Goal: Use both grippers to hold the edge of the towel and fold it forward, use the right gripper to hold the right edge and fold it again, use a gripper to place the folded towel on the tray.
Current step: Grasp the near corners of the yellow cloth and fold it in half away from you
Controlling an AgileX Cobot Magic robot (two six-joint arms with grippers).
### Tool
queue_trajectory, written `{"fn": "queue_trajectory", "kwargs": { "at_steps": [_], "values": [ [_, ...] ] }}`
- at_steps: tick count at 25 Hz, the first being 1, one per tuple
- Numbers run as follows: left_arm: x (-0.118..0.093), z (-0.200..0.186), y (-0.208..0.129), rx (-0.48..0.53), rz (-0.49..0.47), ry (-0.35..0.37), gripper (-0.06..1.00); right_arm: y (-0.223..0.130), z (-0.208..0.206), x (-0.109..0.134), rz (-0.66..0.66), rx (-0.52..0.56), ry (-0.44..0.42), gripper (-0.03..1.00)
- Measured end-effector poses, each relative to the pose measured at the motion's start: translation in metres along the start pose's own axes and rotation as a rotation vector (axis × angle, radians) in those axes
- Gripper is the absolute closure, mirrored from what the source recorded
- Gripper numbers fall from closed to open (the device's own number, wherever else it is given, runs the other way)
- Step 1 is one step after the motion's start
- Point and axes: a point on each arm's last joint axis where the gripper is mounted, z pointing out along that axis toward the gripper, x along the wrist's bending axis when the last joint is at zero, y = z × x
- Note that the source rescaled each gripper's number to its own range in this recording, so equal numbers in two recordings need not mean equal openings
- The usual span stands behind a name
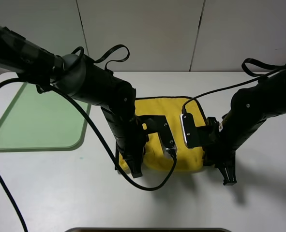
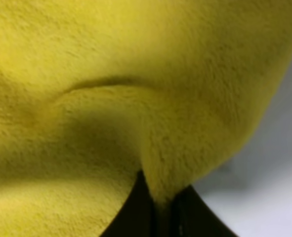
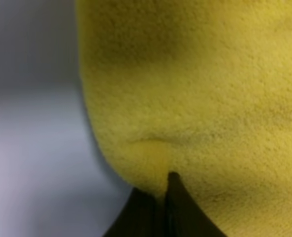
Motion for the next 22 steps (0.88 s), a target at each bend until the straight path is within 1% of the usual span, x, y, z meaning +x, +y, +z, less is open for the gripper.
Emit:
{"fn": "queue_trajectory", "kwargs": {
  "at_steps": [2,5,11,17,22],
  "values": [
    [-0.002,-0.003,-0.002,0.020,0.006,-0.013,0.94,0.000,-0.005,0.002,0.021,-0.002,0.003,0.97],
    [-0.004,-0.011,-0.004,0.036,0.012,-0.023,0.94,0.000,-0.016,0.001,0.063,-0.015,-0.022,0.97],
    [-0.006,-0.037,-0.002,-0.001,0.017,-0.001,0.94,0.001,-0.043,0.003,0.093,-0.039,-0.059,0.97],
    [-0.009,-0.058,-0.003,-0.010,0.024,0.000,0.94,0.000,-0.069,0.010,0.103,-0.051,-0.056,0.97],
    [-0.013,-0.079,-0.004,-0.029,0.030,0.010,0.94,-0.001,-0.089,0.017,0.153,-0.075,-0.052,0.97]
  ]
}}
